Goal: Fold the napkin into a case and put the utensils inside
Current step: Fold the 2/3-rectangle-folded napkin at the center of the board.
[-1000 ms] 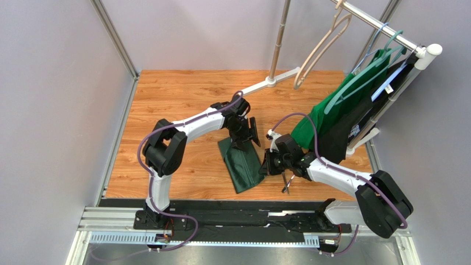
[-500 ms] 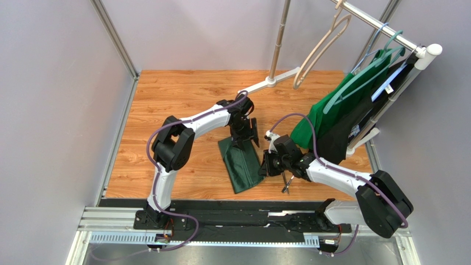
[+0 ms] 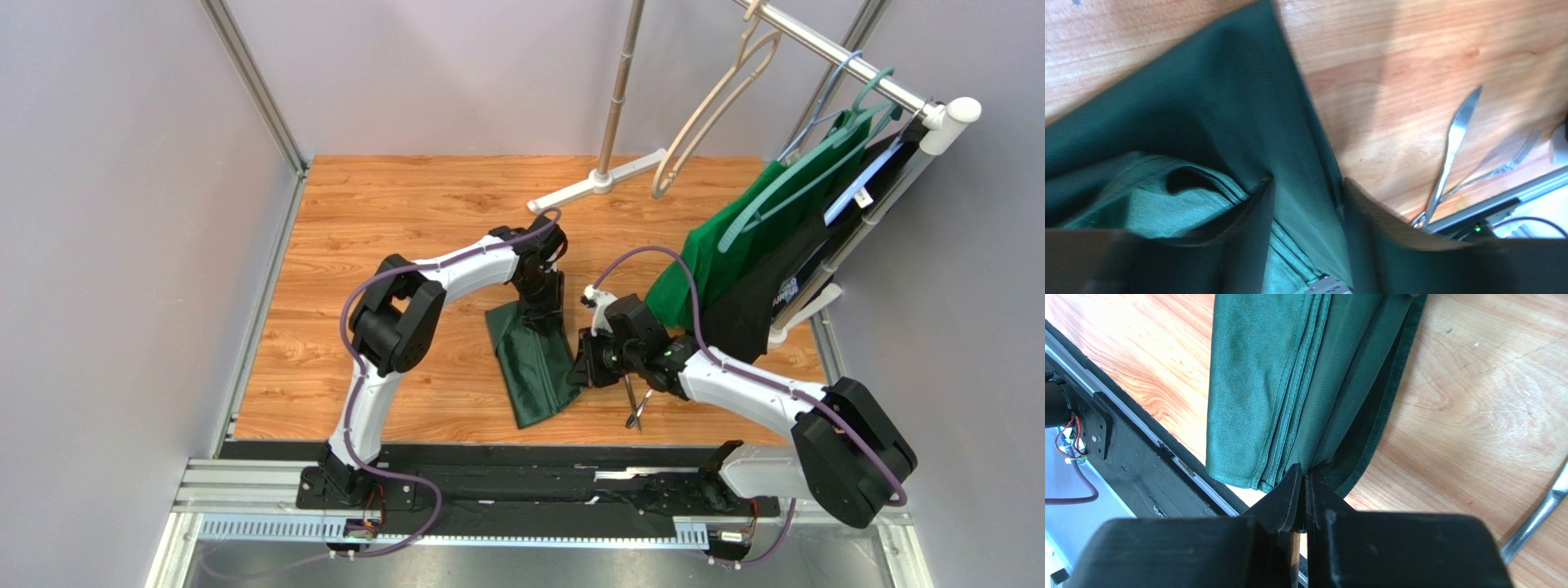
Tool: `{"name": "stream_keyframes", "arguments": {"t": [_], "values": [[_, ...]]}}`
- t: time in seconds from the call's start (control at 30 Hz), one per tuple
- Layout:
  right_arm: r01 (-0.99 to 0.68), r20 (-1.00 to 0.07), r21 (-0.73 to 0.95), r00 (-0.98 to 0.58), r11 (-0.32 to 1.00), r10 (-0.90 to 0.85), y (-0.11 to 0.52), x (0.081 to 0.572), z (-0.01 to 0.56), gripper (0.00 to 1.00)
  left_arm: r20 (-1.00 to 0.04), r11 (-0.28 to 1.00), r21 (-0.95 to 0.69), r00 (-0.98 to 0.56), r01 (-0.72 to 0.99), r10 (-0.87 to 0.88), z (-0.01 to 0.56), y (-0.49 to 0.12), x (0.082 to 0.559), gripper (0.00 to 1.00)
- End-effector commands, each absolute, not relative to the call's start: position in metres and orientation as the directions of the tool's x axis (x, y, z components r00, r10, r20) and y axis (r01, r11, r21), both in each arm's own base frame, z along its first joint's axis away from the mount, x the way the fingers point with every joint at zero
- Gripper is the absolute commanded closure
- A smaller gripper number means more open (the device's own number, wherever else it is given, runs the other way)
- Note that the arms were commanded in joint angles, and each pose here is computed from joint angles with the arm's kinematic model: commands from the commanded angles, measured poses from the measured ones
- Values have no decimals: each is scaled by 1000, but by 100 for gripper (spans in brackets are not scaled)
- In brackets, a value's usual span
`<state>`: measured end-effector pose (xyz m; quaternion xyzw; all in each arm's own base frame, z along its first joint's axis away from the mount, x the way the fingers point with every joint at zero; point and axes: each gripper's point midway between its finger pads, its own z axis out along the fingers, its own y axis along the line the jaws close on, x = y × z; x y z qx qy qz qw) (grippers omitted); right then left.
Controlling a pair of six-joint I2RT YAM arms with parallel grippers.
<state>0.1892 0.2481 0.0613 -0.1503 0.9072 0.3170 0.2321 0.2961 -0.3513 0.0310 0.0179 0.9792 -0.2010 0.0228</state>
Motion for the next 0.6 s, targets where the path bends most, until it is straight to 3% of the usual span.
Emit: {"name": "stream_keyframes", "arguments": {"t": [0.0, 0.03, 0.1, 0.13, 0.2, 0.47, 0.57], "values": [[-449, -549, 523, -828, 724, -116, 259, 196, 73, 84, -100, 907, -407, -993, 103, 68, 39, -357, 302, 61], [-426, -537, 525, -837, 737, -101, 257, 197, 71, 76, -111, 907, -407, -991, 109, 69, 44, -356, 302, 64], [-353, -491, 547, -870, 759, -50, 252, 205, 67, 55, -151, 901, -415, -987, 121, 63, 52, -355, 305, 46], [-345, -491, 553, -870, 758, -38, 253, 210, 71, 49, -185, 899, -417, -981, 133, 60, 62, -349, 302, 33], [-331, -495, 546, -869, 770, -22, 252, 217, 74, 38, -266, 886, -434, -963, 163, 47, 88, -345, 306, 24], [-337, -526, 499, -850, 799, -30, 258, 267, 84, 30, -330, 865, -469, -944, 178, 15, 136, -305, 299, 24], [-344, -518, 475, -853, 810, -58, 265, 286, 73, 30, -296, 866, -480, -955, 139, -10, 127, -288, 292, 36]]}}
